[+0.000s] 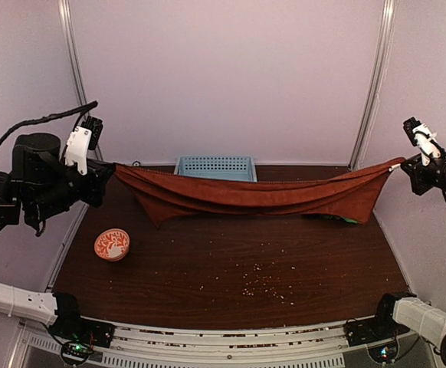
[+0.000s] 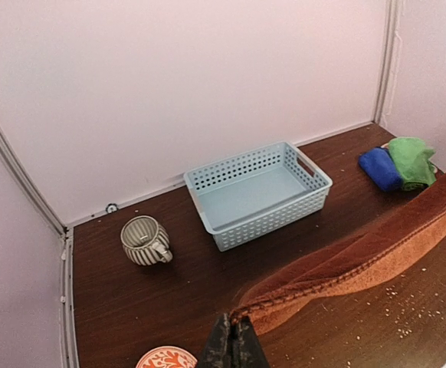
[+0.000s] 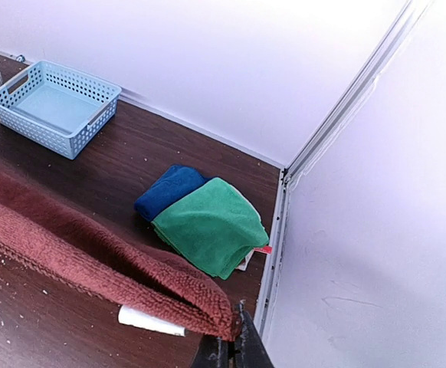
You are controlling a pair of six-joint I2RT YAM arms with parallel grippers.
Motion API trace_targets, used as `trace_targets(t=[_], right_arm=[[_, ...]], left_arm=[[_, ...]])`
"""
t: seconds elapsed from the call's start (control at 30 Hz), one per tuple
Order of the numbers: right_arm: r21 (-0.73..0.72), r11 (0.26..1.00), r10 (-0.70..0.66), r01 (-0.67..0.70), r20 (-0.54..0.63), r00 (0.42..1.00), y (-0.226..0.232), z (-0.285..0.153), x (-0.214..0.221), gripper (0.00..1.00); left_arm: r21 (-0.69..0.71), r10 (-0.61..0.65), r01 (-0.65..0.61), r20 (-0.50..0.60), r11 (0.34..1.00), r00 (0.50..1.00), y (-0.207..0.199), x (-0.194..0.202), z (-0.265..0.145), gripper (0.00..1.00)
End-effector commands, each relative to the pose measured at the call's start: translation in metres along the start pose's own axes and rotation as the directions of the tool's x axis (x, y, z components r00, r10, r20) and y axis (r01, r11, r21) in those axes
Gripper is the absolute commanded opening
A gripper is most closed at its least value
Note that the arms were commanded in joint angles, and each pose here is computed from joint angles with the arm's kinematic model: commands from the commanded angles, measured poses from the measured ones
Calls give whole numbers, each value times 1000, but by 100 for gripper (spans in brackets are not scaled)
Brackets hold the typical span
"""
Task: Roll the towels
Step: Flatten out the towel at the center of the board.
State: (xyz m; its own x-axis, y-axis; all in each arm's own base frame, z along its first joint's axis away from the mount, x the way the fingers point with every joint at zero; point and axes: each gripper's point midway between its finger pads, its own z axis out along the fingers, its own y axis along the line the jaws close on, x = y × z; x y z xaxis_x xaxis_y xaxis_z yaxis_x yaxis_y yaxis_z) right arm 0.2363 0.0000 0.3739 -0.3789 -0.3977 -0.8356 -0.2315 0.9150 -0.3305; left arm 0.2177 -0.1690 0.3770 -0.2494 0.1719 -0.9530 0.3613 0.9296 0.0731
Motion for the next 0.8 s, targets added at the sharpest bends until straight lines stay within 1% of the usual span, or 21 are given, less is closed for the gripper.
trace_targets(t=[0.0,0.07,0.17,0.23,0.27,0.33,0.4,0.47,0.6,0.67,0.73,0.77], right_arm=[[1,999,-37,37,-4,999,16,-38,16,0],[-8,999,-37,37,1,999,21,-46,19,0],[-38,999,-31,30,-13,999,28,-46,25,0],[-64,998,-23,20,-44,999,31,-36,33,0],[-84,996,-21,15,-72,997,34,-27,40,0],[-132,991,-20,1,-148,989,39,-2,60,0],[-170,985,-20,-21,-234,972,44,27,84,0],[-196,979,-17,-48,-318,948,47,57,109,0],[-235,967,-25,-100,-476,879,50,116,155,0],[-236,964,-25,-118,-526,850,47,145,169,0],[-252,956,-21,-150,-568,823,47,176,180,0],[-261,952,-22,-163,-586,810,48,190,184,0]], left_arm=[[105,-44,42,17,994,999,-9,-6,-24,0],[135,-64,59,28,989,998,-12,-9,-30,0],[145,-61,56,30,988,998,-14,-11,-31,0],[112,-37,35,12,993,999,-15,-3,-24,0],[67,-27,27,-10,997,1000,-13,6,-16,0],[-42,-5,2,-68,999,998,-10,31,5,0],[-102,31,-47,-155,994,987,-9,62,35,0],[-127,34,-66,-243,990,970,-6,96,69,0],[-173,-10,-50,-331,984,944,13,153,131,0],[-187,-27,-41,-351,982,936,20,170,156,0],[-189,-63,-10,-379,982,923,26,178,178,0],[-194,-75,0,-381,981,922,27,175,187,0]])
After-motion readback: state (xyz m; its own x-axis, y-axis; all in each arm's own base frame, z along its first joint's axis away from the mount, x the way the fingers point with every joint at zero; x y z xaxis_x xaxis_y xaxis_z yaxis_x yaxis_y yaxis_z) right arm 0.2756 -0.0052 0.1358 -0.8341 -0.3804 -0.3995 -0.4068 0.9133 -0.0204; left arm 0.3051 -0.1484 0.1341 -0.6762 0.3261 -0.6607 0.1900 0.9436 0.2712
